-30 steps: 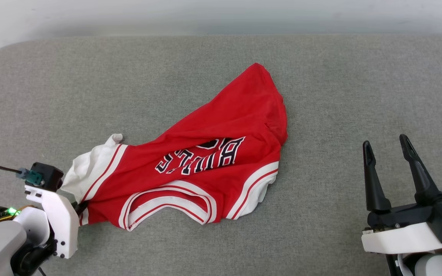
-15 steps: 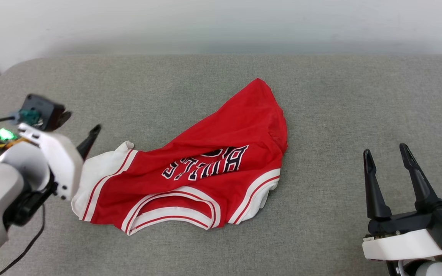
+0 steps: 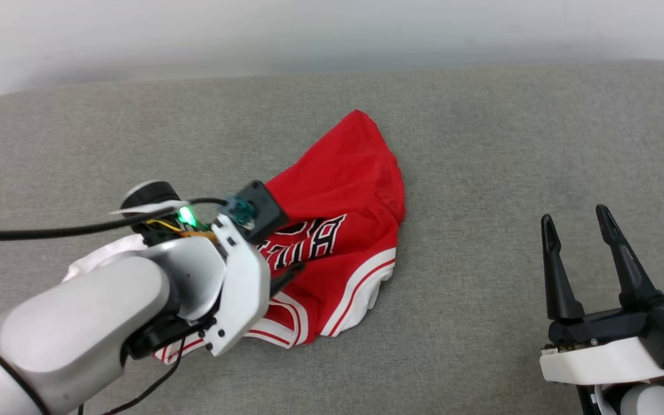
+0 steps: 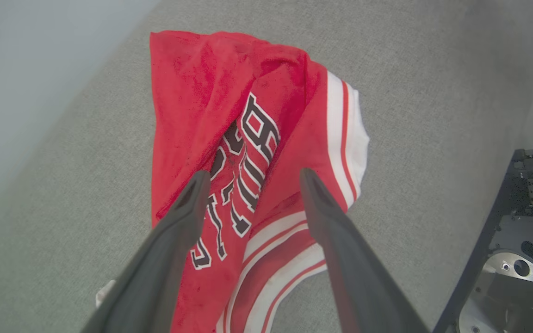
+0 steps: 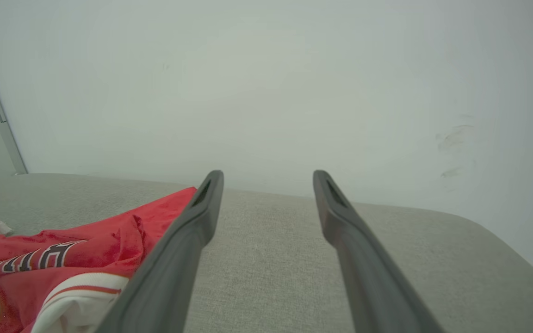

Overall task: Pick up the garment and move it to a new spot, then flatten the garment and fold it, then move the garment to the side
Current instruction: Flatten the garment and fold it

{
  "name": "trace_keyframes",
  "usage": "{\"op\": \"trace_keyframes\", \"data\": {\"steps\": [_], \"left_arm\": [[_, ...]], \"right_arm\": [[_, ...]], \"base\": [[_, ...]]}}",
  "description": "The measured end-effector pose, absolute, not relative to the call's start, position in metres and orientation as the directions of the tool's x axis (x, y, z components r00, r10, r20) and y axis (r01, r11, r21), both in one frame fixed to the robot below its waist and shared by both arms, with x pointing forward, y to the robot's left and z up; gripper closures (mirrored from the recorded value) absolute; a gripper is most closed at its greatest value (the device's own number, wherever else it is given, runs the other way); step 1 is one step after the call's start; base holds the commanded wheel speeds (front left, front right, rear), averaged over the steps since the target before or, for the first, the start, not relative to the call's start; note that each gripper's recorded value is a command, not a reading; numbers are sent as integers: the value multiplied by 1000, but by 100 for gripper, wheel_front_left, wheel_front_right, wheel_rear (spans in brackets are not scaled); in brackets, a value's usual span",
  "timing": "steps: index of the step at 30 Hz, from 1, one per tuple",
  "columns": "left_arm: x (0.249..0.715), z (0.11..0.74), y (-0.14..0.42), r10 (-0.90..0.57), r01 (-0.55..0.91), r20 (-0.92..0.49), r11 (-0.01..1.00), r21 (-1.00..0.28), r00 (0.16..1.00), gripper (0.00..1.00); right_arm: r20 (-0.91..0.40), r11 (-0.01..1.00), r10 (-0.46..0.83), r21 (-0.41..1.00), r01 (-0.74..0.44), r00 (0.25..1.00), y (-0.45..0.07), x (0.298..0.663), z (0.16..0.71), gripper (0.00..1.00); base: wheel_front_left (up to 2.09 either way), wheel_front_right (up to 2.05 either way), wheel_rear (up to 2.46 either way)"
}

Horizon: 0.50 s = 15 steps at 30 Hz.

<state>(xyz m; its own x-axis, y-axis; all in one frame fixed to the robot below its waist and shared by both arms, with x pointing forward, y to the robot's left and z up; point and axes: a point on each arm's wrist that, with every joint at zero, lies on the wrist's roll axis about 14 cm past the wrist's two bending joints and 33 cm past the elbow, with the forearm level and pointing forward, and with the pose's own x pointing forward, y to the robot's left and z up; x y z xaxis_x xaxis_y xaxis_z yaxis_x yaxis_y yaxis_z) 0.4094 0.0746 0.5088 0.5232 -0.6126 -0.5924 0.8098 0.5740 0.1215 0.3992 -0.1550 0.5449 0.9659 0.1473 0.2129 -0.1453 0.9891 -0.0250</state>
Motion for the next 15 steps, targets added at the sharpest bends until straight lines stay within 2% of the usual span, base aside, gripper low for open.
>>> {"op": "trace_keyframes", "data": {"steps": [6, 15], "left_arm": [[399, 468, 53, -617, 875, -696, 482, 35, 368, 0], [391, 403, 30, -573, 919, -791, 392, -37, 213, 0]], "right_arm": [[206, 993, 118, -31, -114, 972, -166, 405, 542, 0], [175, 995, 99, -33, -94, 980, -174, 421, 528, 0]], "base": [[0, 0, 0], [0, 0, 0]]}}
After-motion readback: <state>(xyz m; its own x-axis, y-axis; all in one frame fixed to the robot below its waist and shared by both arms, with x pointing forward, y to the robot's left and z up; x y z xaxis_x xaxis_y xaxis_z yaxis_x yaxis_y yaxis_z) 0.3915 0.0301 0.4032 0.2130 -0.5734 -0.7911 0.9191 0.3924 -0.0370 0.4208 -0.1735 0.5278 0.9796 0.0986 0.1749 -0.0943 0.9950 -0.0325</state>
